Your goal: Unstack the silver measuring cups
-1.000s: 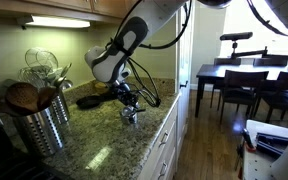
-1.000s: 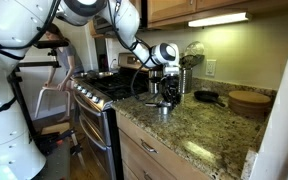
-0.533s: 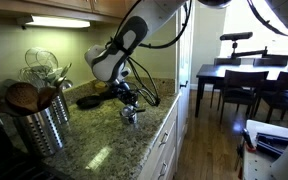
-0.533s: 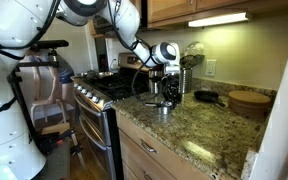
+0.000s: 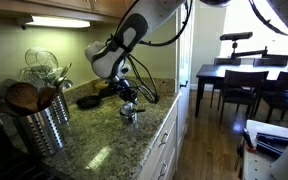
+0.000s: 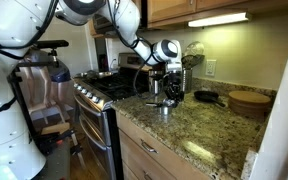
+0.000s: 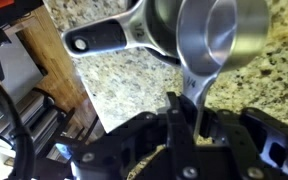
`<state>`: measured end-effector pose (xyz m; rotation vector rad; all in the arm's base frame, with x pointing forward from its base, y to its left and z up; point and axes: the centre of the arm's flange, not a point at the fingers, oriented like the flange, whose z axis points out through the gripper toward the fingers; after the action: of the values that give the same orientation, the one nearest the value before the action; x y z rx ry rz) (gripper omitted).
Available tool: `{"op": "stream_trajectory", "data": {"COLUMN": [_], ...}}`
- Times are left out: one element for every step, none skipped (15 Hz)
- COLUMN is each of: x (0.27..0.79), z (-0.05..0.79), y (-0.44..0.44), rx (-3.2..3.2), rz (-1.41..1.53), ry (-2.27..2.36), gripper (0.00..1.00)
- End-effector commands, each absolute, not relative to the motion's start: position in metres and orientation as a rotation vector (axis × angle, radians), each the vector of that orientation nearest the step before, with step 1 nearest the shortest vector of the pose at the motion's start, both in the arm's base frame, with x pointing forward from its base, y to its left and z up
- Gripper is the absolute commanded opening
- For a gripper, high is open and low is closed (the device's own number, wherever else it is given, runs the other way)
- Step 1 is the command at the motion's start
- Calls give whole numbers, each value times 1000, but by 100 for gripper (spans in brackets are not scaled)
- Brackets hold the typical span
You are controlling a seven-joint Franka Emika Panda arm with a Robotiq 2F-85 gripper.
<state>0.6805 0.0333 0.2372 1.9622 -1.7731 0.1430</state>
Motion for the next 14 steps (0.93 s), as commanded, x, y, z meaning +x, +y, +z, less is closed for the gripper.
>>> {"op": "stream_trajectory", "data": {"x": [671, 669, 669, 667, 666, 665, 664, 663, 661, 660, 658, 656, 652, 649], "z": [257, 259, 260, 262, 264, 266, 269, 272, 275, 278, 279, 281, 282, 282], "y": [21, 17, 13, 9, 5, 2, -1, -4, -7, -11, -14, -17, -19, -22], "rx": [1913, 1903, 1901, 1892, 1884, 1874, 1867, 1862, 1852, 1841, 1833, 1825, 1816, 1806], "rz": [157, 156, 158, 158, 160, 164, 167, 172, 175, 176, 175, 173, 169, 164], "ry": [-1813, -1820, -1826, -1833, -1844, -1851, -1860, -1868, -1877, -1886, -1893, -1900, -1906, -1912], "gripper": [1, 1, 1, 1, 1, 1, 1, 1, 1, 1, 1, 1, 1, 1]}}
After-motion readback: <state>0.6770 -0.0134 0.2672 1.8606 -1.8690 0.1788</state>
